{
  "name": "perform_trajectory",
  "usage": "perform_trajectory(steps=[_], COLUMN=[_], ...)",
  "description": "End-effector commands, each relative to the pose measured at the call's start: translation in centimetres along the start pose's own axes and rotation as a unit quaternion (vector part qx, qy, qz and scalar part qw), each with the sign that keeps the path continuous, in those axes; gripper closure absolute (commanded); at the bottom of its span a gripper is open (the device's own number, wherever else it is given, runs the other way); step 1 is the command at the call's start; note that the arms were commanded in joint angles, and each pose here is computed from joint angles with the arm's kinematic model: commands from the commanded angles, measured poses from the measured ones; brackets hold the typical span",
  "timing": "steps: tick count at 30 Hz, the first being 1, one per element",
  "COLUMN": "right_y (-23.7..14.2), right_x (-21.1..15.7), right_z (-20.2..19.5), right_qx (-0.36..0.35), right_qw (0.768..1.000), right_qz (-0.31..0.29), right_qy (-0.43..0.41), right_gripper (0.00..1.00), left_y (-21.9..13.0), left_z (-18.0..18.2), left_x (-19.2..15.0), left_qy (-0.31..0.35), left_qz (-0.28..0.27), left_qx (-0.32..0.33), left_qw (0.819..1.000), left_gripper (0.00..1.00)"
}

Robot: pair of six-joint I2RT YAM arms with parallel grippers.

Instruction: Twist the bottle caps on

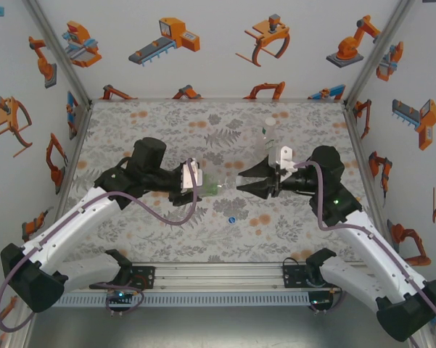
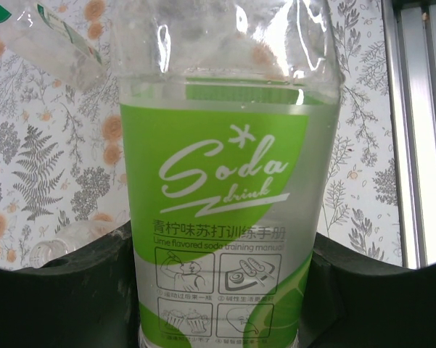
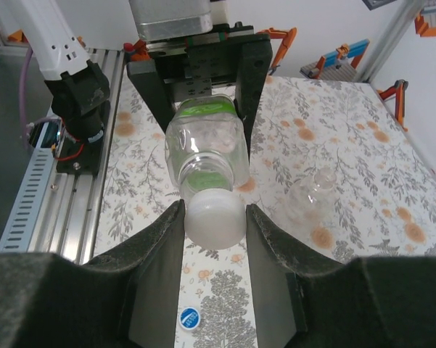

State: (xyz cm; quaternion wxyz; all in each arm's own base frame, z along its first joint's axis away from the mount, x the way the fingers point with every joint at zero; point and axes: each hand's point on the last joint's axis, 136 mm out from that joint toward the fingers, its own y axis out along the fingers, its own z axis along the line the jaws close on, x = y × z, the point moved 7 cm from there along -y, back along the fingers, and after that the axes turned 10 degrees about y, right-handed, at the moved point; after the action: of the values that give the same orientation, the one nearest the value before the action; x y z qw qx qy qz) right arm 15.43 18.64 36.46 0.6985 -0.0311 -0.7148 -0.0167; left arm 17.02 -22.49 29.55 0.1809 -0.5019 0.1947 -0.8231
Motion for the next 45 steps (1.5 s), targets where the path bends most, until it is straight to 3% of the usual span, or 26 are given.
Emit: perform_trajectory(steps=[1,25,45], right_y=[0.2,1.5,2.6], right_x=[1.4,0.6,-0.2], right_z=[0.6,1.5,1.5], right_qx=[0.021,0.065,0.03], right_qw=[0.999,0.997,0.997], right_qz=[-0.01,0.034,0.053], right_qy=[-0.04,-0.028,-0.049], right_gripper=[0.82,0.86,0.86], left_y=[-0.4,-0.5,-0.9], left_z=[-0.1,0.0,0.8], left_x=[1.0,1.3,1.7], left_qy=[0.018,0.015,-0.003], left_qz=[-0.011,-0.016,-0.027], left_qx=[-0.008,-0.003,0.023], left_qw=[1.0,1.0,0.999], left_gripper=[1.0,1.0,1.0])
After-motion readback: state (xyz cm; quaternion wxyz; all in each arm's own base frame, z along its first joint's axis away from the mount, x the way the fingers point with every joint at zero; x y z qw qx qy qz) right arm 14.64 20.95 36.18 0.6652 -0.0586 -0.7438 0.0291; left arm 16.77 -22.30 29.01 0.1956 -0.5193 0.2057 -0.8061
